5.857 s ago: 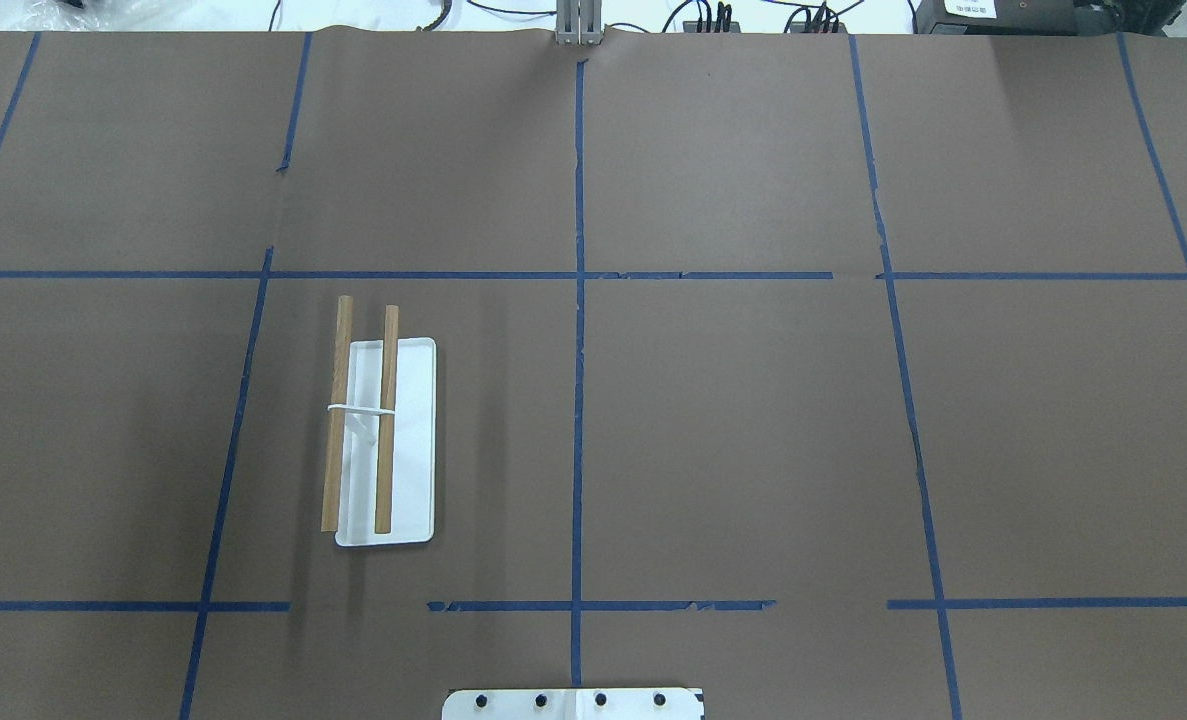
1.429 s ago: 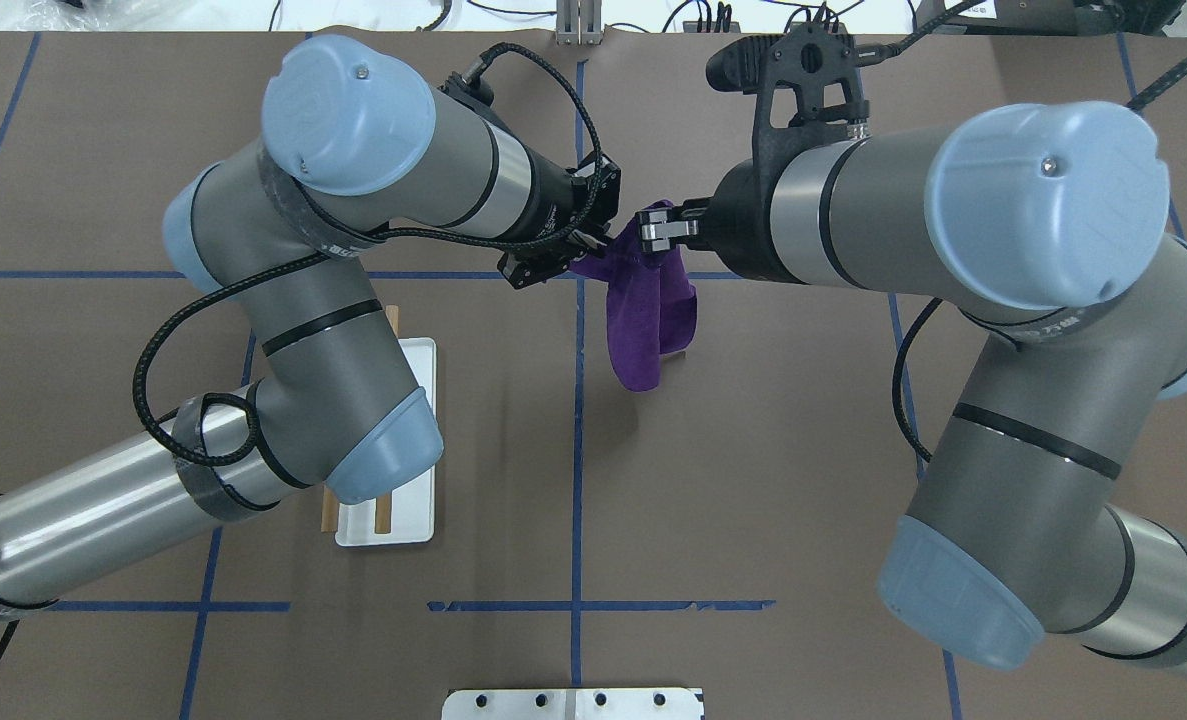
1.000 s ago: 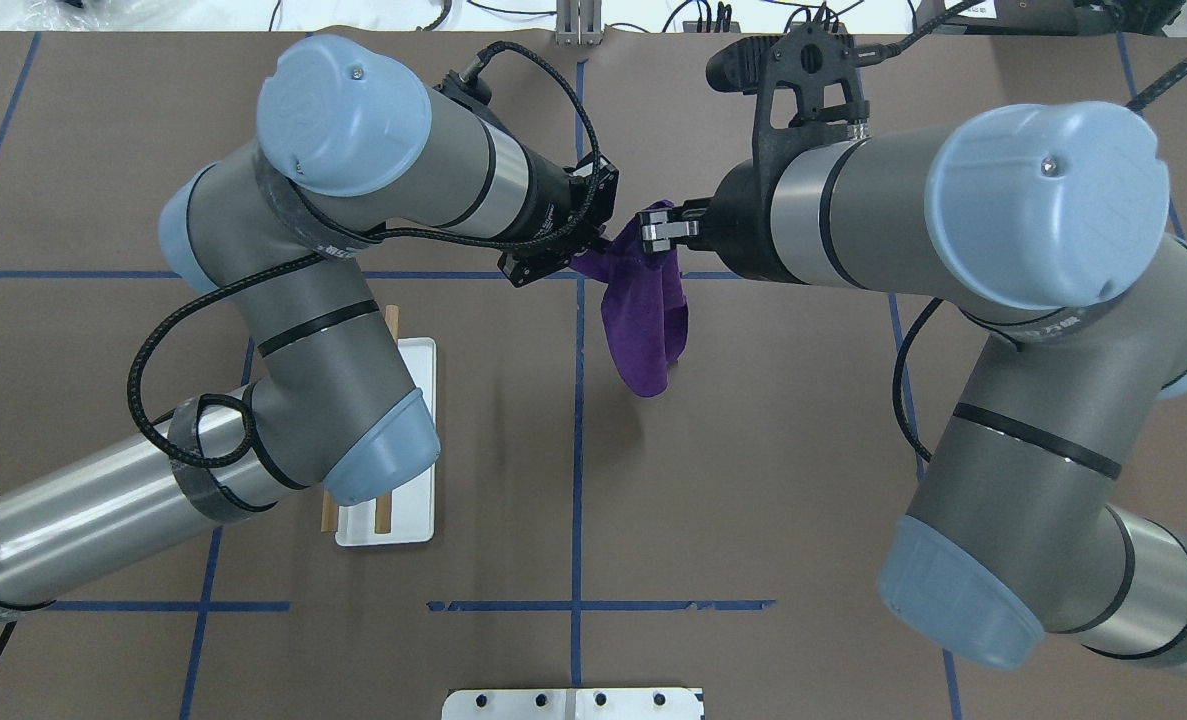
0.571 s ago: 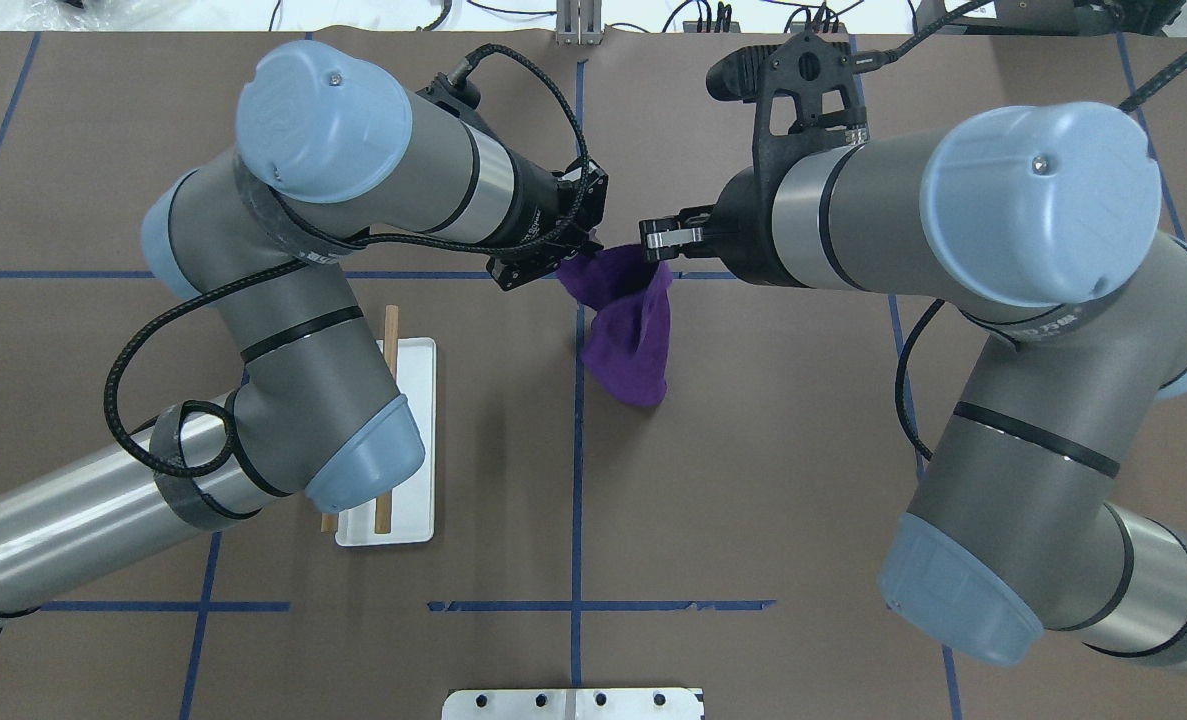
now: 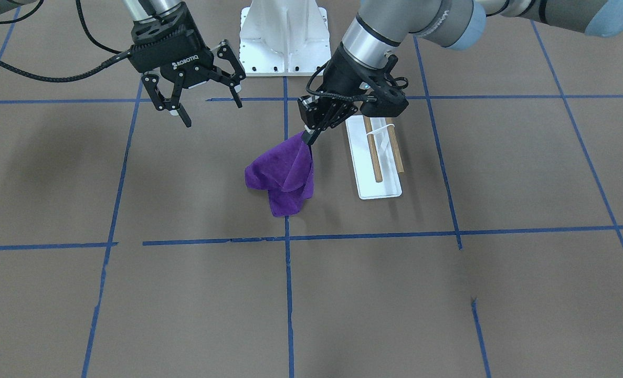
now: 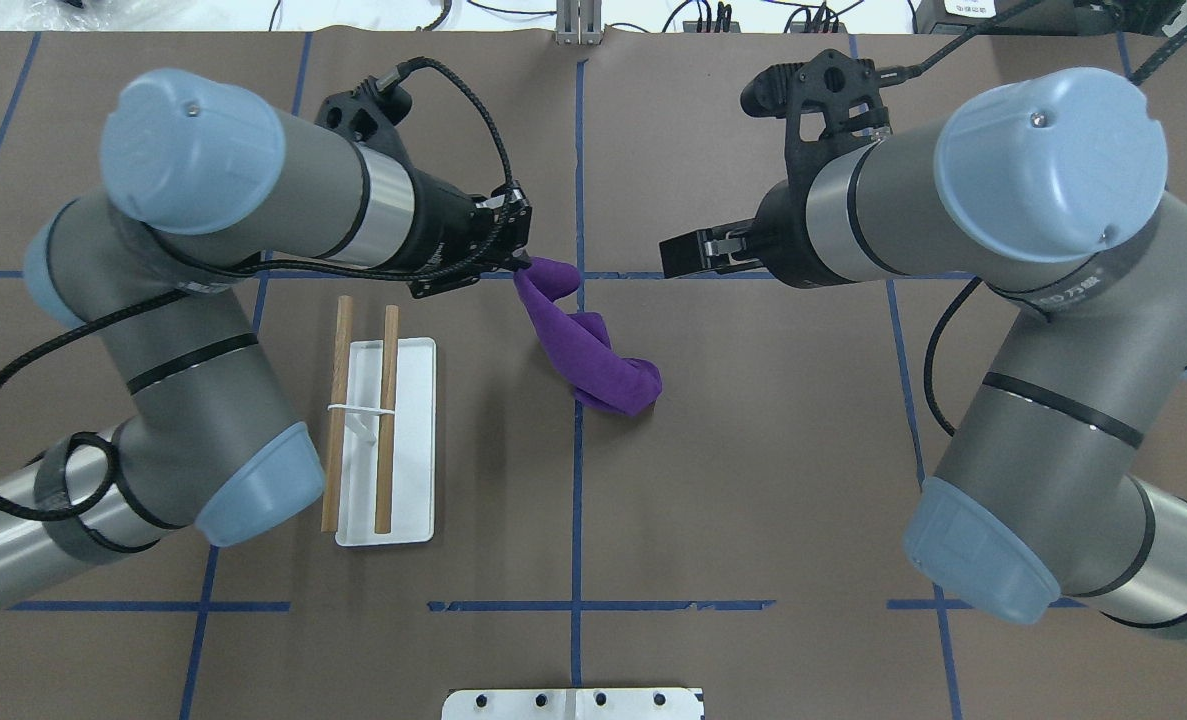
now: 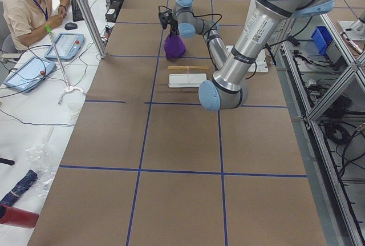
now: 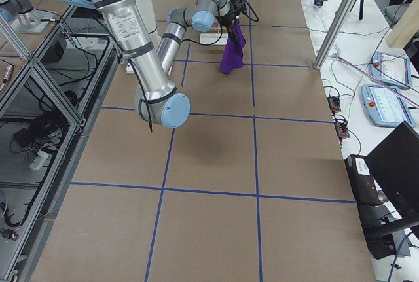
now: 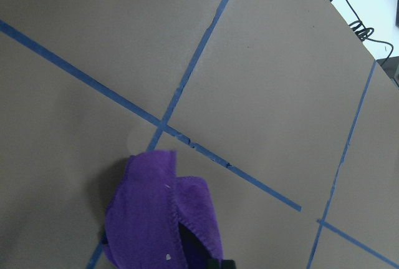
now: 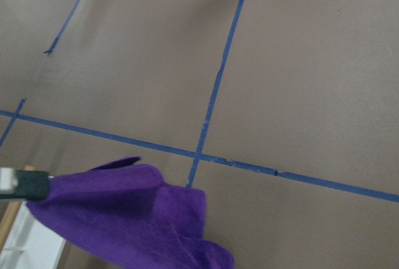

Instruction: Hang towel on rack

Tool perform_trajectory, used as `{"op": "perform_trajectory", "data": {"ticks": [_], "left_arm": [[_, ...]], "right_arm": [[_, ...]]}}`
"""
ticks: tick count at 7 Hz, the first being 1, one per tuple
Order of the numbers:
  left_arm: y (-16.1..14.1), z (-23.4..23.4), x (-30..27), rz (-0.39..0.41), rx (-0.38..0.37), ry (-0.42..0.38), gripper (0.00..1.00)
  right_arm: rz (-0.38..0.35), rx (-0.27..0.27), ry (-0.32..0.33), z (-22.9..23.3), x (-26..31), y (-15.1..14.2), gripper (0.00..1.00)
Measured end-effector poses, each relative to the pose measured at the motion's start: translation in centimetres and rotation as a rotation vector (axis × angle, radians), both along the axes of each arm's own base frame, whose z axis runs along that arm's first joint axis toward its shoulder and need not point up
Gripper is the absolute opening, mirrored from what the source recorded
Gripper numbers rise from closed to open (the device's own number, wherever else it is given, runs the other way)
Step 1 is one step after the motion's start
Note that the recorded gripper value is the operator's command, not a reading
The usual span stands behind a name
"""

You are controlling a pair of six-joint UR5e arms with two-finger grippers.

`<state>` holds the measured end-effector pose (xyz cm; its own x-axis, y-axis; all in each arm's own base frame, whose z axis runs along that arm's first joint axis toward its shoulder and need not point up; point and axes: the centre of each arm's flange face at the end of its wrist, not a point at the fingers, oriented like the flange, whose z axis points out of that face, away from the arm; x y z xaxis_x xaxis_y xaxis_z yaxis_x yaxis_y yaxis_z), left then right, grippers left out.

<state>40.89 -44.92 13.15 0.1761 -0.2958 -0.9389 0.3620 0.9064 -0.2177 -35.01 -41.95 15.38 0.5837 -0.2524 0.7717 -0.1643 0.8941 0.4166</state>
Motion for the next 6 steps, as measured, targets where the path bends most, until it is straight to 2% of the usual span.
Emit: {"op": "perform_trajectory", "data": {"ticks": [2, 4, 6], "left_arm": [[0.7, 3.9, -4.5, 0.067, 0.139, -0.071, 0.0], [1.2, 9.5, -8.1, 0.154, 0.27, -0.176, 0.0], [0.9, 16.2, -11.5, 0.219, 0.396, -0.32, 0.0]], "right_arm": [[-0.058, -0.008, 0.153, 4.9, 1.5, -2.8, 1.0], [-0.134, -0.013, 0.277, 11.0, 4.3, -6.6, 1.0], [-0.207, -0.016, 0.333, 15.9, 8.4, -8.4, 1.0]]}}
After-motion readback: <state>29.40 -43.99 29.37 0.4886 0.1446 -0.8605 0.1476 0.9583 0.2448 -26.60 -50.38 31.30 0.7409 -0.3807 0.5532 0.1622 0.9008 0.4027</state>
